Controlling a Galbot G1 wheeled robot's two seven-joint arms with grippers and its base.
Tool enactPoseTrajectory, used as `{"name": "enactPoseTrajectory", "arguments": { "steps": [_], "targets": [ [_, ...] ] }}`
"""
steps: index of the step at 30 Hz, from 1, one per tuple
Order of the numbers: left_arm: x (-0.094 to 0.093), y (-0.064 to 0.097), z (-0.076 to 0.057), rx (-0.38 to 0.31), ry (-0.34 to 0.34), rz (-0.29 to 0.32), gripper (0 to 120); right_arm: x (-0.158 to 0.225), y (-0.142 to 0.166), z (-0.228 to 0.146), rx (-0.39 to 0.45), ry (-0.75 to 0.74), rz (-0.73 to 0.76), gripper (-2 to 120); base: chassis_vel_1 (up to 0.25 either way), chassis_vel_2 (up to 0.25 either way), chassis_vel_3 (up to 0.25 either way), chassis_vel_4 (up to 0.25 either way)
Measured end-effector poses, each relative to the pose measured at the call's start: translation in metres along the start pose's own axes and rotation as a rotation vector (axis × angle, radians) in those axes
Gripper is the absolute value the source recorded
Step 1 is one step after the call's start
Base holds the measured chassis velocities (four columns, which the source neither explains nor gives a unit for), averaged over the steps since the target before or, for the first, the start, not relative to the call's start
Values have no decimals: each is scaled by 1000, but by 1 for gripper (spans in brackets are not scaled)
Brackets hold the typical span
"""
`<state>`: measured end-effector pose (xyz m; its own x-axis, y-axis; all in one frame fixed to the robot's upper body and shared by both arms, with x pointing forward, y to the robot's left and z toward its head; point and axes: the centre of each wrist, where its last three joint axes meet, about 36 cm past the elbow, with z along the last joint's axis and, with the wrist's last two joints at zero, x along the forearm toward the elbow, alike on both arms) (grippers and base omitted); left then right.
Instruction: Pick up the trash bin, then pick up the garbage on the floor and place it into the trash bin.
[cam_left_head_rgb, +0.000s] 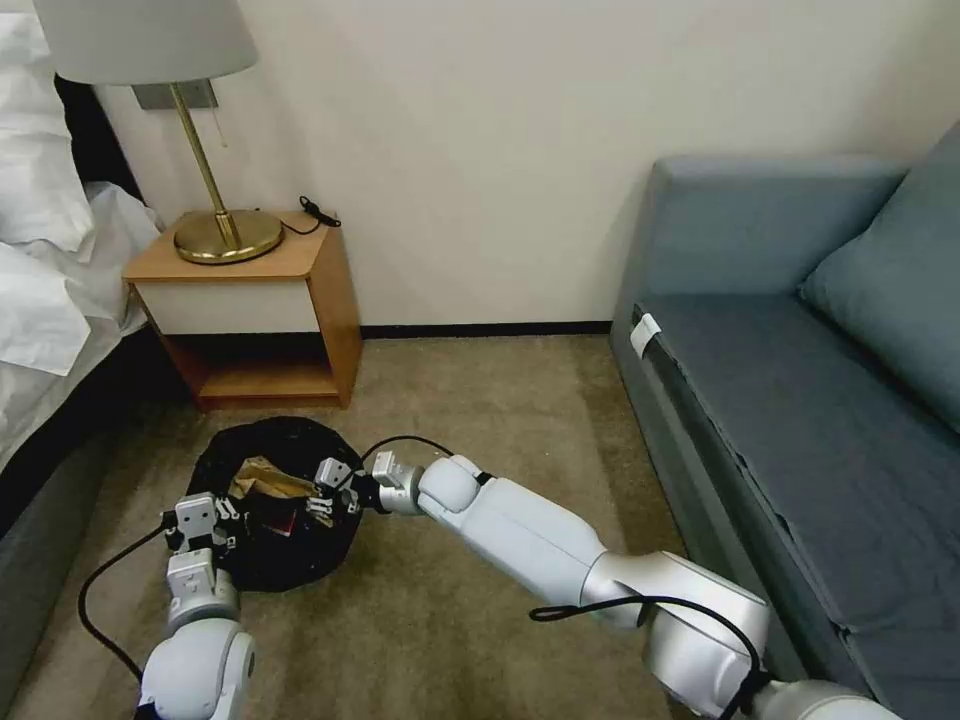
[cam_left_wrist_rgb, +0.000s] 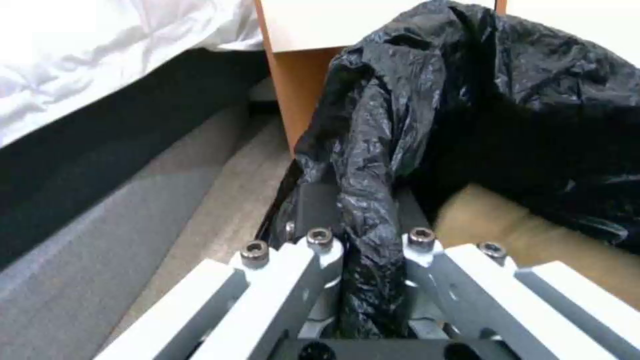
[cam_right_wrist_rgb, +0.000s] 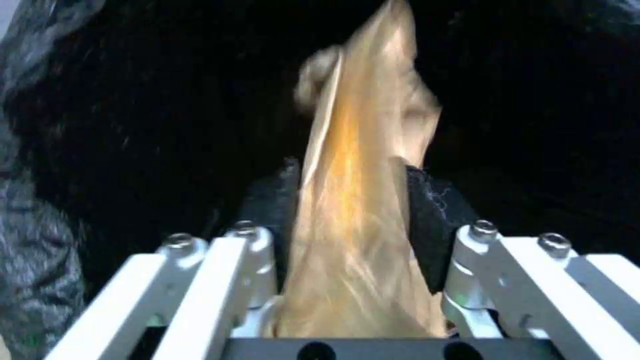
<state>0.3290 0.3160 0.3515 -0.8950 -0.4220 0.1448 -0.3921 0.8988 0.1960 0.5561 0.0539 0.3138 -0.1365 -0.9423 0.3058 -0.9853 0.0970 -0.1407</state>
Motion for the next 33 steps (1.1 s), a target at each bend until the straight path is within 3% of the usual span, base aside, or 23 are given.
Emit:
{"name": "enactPoseTrajectory", "arguments": {
  "steps": [1, 6, 8, 14, 16, 18, 20, 22, 23, 25, 27, 29, 32, 33],
  "targets": [
    [1, -1, 1, 7, 4, 0, 4, 0, 3, 1, 22, 2, 3, 48, 0, 0, 0, 0],
    [2, -1, 3, 8, 11, 0, 4, 2, 2, -3, 34, -10, 19, 61, 0, 0, 0, 0],
    [2, 1, 4, 6, 15, -4, 4, 10, -6, -10, 33, -23, 44, 74, 0, 0, 0, 0],
    [1, 5, 3, 33, 22, -33, 4, 45, -29, -19, 8, -55, 123, 92, 0, 0, 0, 0],
    [2, 5, -6, 108, 41, -53, 4, 69, -46, -24, -27, -98, 208, 99, 0, 0, 0, 0],
    [3, 5, -8, 136, 50, -59, 4, 78, -51, -24, -50, -115, 247, 99, 0, 0, 0, 0],
    [3, 3, -13, 232, 95, -91, 4, 108, -69, -22, -118, -157, 364, 100, 0, 0, 0, 0],
    [2, 3, -13, 248, 104, -97, 4, 114, -71, -21, -129, -163, 384, 100, 0, 0, 0, 0],
    [0, 3, -16, 323, 145, -127, 4, 132, -77, -15, -161, -175, 438, 100, 0, 0, 0, 0],
    [-1, 3, -16, 346, 157, -136, 4, 138, -79, -13, -169, -179, 454, 100, 0, 0, 0, 0],
    [-6, 6, -19, 436, 195, -170, 4, 160, -82, -8, -201, -203, 516, 100, 0, 0, 0, 0],
    [-7, 7, -20, 451, 199, -175, 4, 164, -81, -6, -208, -209, 527, 100, 0, 0, 0, 0],
    [-12, 12, -22, 551, 220, -182, 4, 181, -80, -1, -252, -242, 586, 100, 0, 0, 0, 0],
    [-12, 12, -22, 551, 220, -182, 4, 181, -80, -1, -252, -242, 586, 100, 0, 0, 0, 0]
  ]
}}
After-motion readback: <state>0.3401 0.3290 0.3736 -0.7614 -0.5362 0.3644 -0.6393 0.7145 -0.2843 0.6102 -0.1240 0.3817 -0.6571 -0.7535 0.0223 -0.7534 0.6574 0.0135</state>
